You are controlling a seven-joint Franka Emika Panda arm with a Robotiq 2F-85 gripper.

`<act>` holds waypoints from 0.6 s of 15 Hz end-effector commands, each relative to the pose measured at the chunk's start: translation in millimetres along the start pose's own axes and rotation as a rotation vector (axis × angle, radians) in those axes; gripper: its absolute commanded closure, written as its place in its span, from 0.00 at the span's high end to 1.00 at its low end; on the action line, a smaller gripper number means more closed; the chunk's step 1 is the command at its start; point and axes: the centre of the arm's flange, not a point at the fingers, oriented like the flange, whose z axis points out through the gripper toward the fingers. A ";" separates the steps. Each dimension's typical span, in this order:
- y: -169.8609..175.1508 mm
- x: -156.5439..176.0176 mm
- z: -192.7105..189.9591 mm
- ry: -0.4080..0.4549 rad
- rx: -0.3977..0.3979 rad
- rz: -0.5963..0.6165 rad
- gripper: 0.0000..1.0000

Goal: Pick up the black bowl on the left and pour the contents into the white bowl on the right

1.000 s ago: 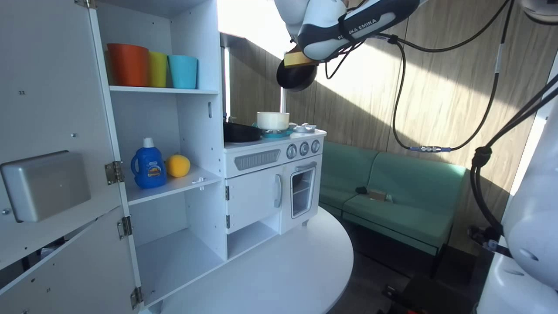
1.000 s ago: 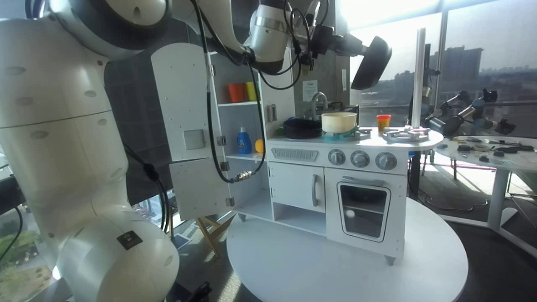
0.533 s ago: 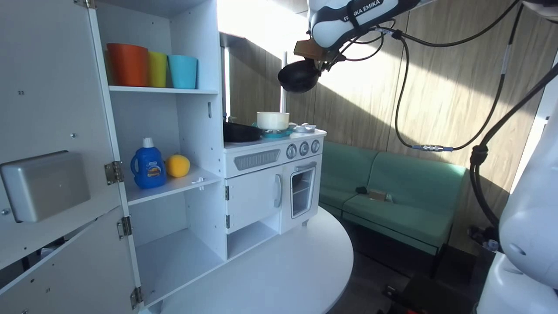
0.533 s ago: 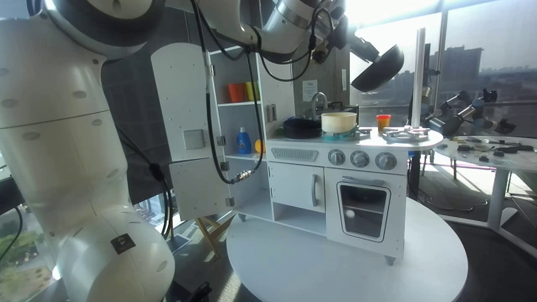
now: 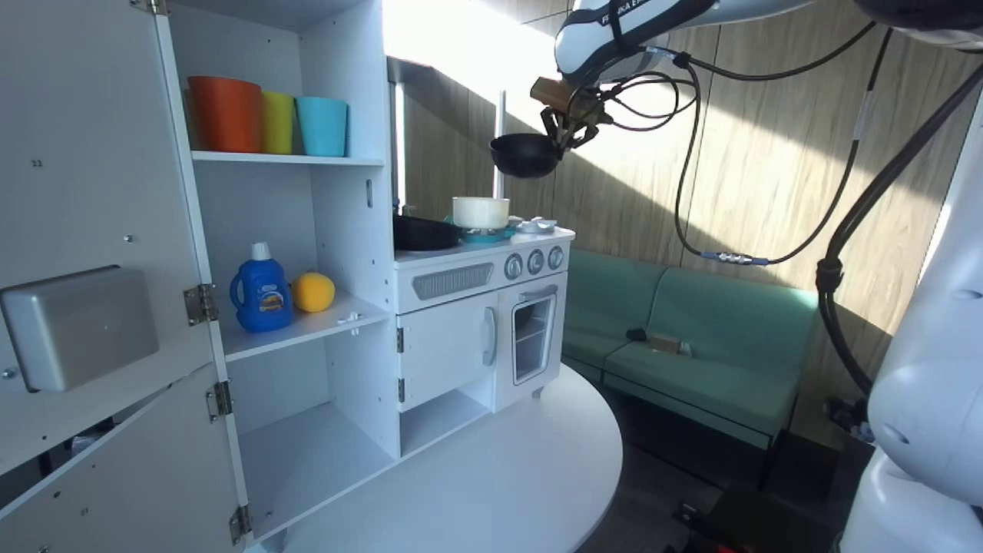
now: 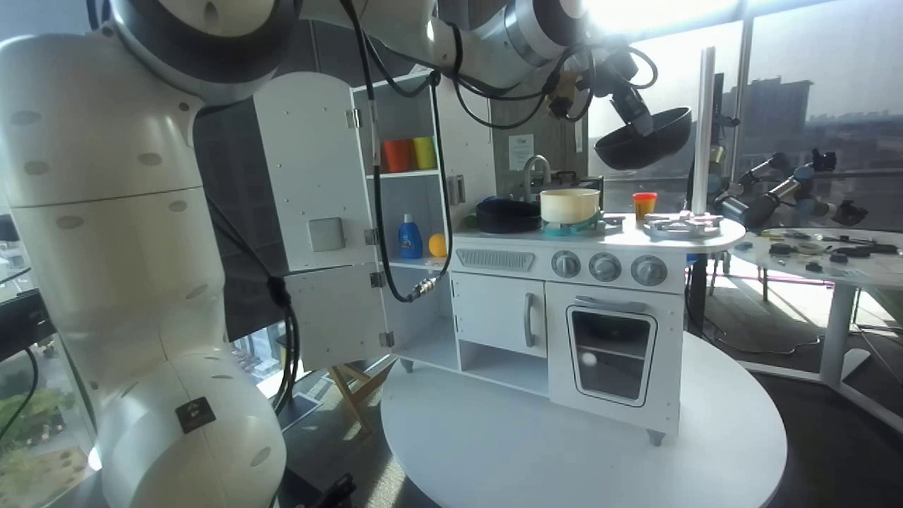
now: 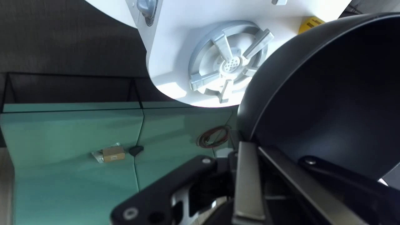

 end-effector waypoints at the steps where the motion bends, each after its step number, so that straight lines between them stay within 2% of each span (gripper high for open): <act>1: 0.4 26.8 12.4 -0.036 0.030 0.045 0.07; 6: 11.0 41.3 37.8 -0.113 0.012 0.085 0.07; 9: 13.0 46.7 50.9 -0.168 -0.029 0.090 0.07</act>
